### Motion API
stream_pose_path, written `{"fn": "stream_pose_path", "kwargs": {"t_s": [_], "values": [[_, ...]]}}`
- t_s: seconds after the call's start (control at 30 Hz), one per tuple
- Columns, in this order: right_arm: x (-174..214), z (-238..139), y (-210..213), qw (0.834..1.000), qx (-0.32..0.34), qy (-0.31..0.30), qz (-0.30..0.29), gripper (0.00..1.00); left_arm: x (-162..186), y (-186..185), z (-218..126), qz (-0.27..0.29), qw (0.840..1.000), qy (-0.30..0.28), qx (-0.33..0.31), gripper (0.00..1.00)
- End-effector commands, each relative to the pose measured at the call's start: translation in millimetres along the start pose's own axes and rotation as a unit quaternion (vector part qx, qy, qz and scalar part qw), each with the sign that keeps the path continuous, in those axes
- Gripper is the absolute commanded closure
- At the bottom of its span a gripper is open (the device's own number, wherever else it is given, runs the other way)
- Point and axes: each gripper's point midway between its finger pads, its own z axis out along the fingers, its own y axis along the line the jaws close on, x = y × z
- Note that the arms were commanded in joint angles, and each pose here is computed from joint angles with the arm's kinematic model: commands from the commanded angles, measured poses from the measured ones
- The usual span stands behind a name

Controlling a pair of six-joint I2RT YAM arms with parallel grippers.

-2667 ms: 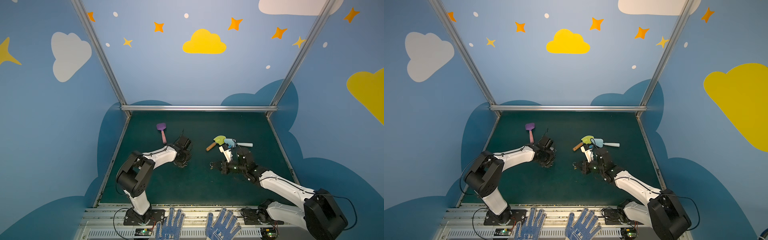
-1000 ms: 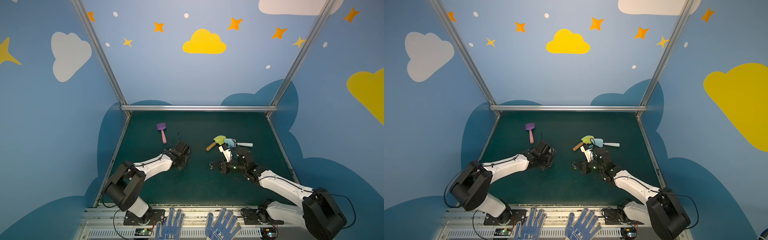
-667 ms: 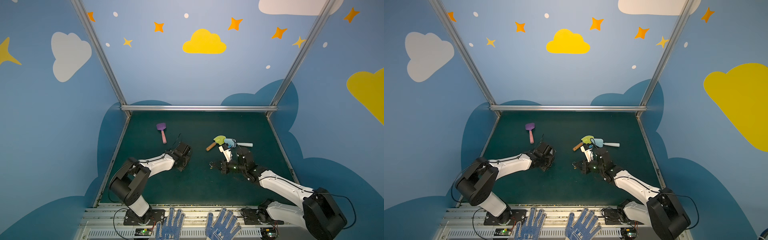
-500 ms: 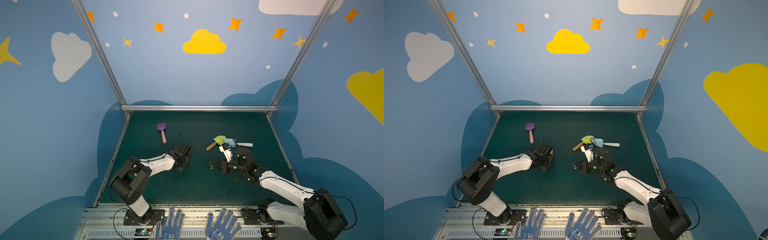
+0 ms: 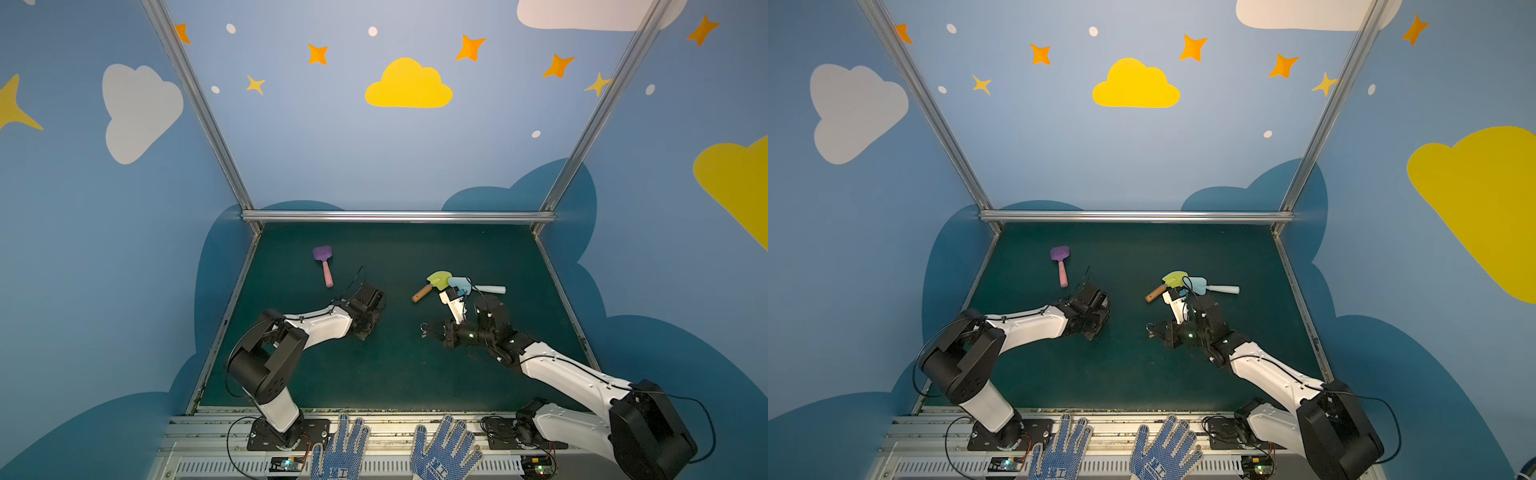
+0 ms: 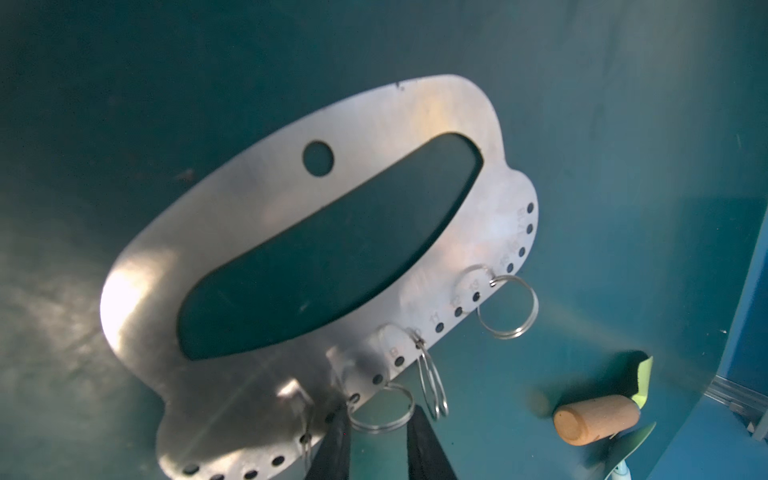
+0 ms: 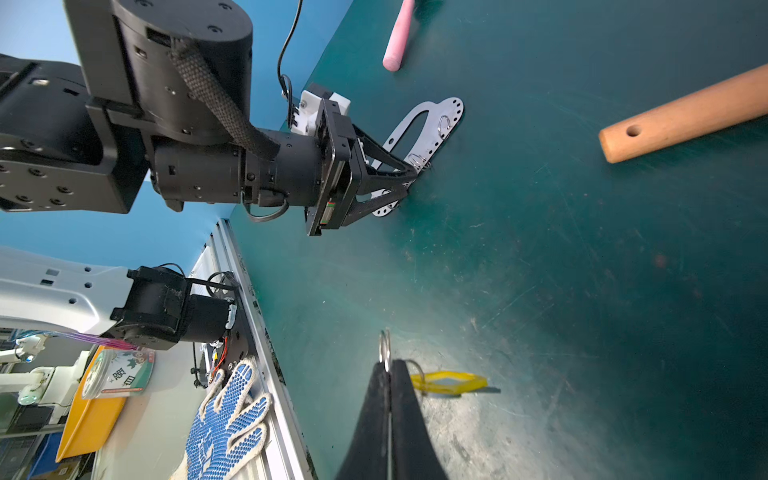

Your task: Put the keys on the keyring

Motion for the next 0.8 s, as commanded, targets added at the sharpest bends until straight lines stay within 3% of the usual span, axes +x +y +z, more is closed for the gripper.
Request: {"fn": "stream_pose_path", "kwargs": {"t_s": [0.0, 0.13, 0.43, 0.77], "values": [[2, -2, -2, 1.0, 0.005, -0.002, -0.002, 1.0, -5, 17, 4, 0.007, 0.999, -0.007, -0.034, 0.72], [2, 1, -2, 1.0, 0.0, -0.001, 0.001, 1.0, -7, 18, -3, 0.01, 0.999, -0.01, -0.033, 0.58], [-2, 3, -1, 1.0, -0.005, -0.003, 0.001, 1.0, -19, 13, -15, 0.016, 0.999, -0.024, -0.027, 0.58], [-3, 3, -1, 1.0, -0.004, -0.001, -0.001, 1.0, -16, 4, -2, 0.046, 0.998, 0.007, -0.053, 0.58]]}}
